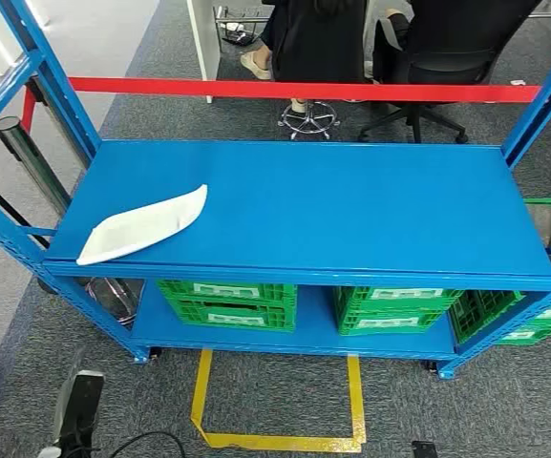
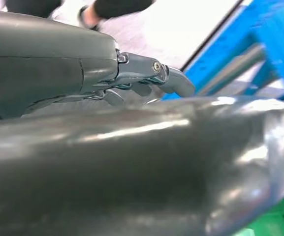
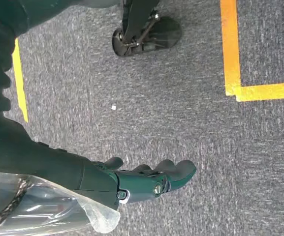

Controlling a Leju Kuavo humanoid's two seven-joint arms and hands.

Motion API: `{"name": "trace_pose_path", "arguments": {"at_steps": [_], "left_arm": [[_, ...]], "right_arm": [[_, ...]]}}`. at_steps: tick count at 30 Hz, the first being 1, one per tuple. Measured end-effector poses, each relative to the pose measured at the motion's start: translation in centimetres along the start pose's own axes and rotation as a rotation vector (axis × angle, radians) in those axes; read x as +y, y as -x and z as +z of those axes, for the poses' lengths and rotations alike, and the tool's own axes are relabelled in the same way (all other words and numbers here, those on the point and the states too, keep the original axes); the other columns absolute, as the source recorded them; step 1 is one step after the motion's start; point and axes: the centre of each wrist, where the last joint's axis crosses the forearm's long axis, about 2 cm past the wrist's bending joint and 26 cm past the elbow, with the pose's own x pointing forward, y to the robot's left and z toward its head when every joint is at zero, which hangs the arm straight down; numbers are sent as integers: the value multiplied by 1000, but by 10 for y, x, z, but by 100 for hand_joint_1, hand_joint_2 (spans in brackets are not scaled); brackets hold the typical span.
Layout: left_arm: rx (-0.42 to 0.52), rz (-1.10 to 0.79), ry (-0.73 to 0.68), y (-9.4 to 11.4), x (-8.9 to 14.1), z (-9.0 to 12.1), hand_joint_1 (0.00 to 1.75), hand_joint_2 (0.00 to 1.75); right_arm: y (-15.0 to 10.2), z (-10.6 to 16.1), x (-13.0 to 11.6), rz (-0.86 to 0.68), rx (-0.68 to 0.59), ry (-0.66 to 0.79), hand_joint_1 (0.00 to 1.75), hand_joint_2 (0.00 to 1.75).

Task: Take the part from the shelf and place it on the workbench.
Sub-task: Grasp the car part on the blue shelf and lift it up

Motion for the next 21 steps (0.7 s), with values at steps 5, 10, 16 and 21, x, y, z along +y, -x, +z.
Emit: {"name": "trace_pose_path", "arguments": {"at_steps": [5,10,16,21], "left_arm": [[-65,-129,23,-22,3,-16,0,0],[-144,-292,32,-50,7,-34,0,0],[-231,-478,18,-85,8,-51,0,0],[-291,-628,-20,-112,8,-62,0,0]], "right_arm": [[-2,0,1,13,0,3,0,175],[-3,0,3,29,7,6,0,175],[-5,0,6,50,17,3,0,175],[-7,0,7,60,30,3,0,175]]}}
